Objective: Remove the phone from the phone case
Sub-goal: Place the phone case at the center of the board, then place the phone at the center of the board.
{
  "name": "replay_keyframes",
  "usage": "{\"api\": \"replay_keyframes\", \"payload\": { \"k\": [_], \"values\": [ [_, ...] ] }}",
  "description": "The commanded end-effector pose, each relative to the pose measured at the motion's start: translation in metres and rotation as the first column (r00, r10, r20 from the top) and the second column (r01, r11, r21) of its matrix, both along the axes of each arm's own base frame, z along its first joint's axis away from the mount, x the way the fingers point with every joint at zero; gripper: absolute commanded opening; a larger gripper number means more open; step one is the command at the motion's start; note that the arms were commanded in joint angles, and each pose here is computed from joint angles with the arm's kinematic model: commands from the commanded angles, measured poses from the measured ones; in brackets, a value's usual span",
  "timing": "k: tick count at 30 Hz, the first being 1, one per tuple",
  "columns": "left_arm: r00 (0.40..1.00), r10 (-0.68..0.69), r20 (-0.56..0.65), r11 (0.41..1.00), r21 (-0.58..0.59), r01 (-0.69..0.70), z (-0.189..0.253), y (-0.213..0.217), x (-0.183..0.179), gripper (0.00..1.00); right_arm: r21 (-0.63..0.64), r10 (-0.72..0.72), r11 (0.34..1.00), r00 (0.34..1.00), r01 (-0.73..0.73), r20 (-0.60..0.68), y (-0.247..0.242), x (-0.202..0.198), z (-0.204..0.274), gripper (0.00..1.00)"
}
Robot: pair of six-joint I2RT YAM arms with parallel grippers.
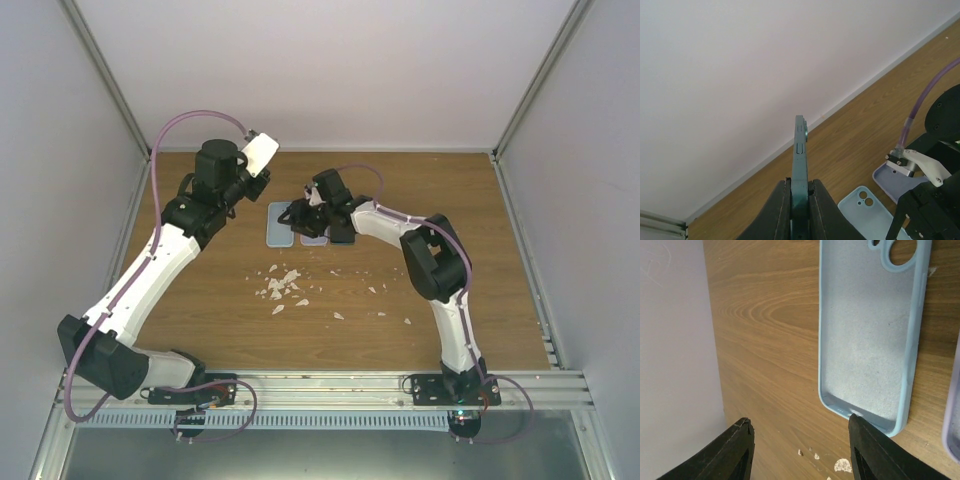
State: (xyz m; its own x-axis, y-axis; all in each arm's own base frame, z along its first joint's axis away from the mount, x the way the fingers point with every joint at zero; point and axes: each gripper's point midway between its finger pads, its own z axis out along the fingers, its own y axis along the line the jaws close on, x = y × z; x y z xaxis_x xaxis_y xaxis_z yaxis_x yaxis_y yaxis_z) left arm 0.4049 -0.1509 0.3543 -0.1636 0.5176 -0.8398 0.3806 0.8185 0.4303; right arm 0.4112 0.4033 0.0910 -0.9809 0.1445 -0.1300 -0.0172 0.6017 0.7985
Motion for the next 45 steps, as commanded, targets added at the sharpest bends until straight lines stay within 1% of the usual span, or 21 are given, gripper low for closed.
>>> {"api": "replay_keyframes", "payload": {
  "k": [1,7,11,14,15,18,20,23,25,28,30,33,37,41,45],
  "values": [
    [0.993,0.002,0.120,0.998,-0.061,0.005,0.043,-0.001,0.004,0.00,0.026,0.022,0.999,0.998,-0.023,0.059,0.002,-0.007,0.028,0.53],
    [0.990,-0.007,0.141,1.000,-0.025,0.010,0.046,-0.001,0.001,0.00,0.095,0.035,0.994,0.984,-0.052,0.174,-0.005,0.000,0.072,0.60],
    [0.986,-0.014,0.167,1.000,0.015,0.012,0.051,0.001,-0.001,0.00,0.128,-0.001,0.991,0.964,-0.035,0.267,-0.027,0.011,0.106,0.69],
    [0.979,-0.024,0.203,0.999,0.053,0.013,0.058,0.001,-0.002,0.00,0.176,-0.022,0.984,0.947,-0.037,0.320,-0.045,0.016,0.133,0.76],
    [0.975,-0.029,0.219,0.997,0.071,0.013,0.061,0.001,-0.002,0.00,0.195,-0.022,0.980,0.944,-0.045,0.330,-0.050,0.017,0.141,0.78],
    [0.957,-0.057,0.285,0.988,0.154,0.013,0.072,-0.001,-0.004,0.00,0.268,-0.024,0.960,0.938,-0.074,0.346,-0.062,0.015,0.164,0.82],
    [0.938,-0.081,0.336,0.978,0.210,0.009,0.082,-0.005,-0.007,0.00,0.303,-0.033,0.949,0.930,-0.085,0.366,-0.070,0.015,0.181,0.86],
    [0.902,-0.137,0.409,0.950,0.311,0.003,0.091,-0.014,-0.015,0.00,0.345,-0.032,0.932,0.922,-0.112,0.385,-0.077,0.012,0.201,0.89],
    [0.874,-0.182,0.450,0.925,0.380,-0.003,0.095,-0.022,-0.022,0.00,0.376,-0.032,0.918,0.922,-0.125,0.385,-0.079,0.009,0.211,0.90],
    [0.806,-0.251,0.536,0.881,0.471,-0.039,0.106,-0.035,-0.035,0.00,0.429,-0.018,0.889,0.923,-0.161,0.384,-0.078,0.000,0.225,0.91],
    [0.764,-0.289,0.577,0.853,0.518,-0.069,0.111,-0.041,-0.043,0.00,0.455,-0.012,0.872,0.923,-0.178,0.385,-0.078,-0.005,0.232,0.92],
    [0.720,-0.325,0.614,0.817,0.565,-0.113,0.114,-0.049,-0.051,0.00,0.467,0.000,0.859,0.913,-0.208,0.407,-0.078,-0.011,0.242,0.93],
    [0.692,-0.340,0.637,0.786,0.596,-0.163,0.113,-0.052,-0.055,0.00,0.491,0.008,0.836,0.900,-0.245,0.436,-0.080,-0.021,0.253,0.93],
    [0.665,-0.358,0.655,0.741,0.633,-0.225,0.106,-0.056,-0.059,0.00,0.522,0.004,0.811,0.894,-0.265,0.447,-0.082,-0.028,0.265,0.89],
    [0.653,-0.379,0.656,0.706,0.661,-0.255,0.096,-0.063,-0.063,0.00,0.541,0.000,0.794,0.888,-0.280,0.459,-0.083,-0.031,0.277,0.87]
  ]
}}
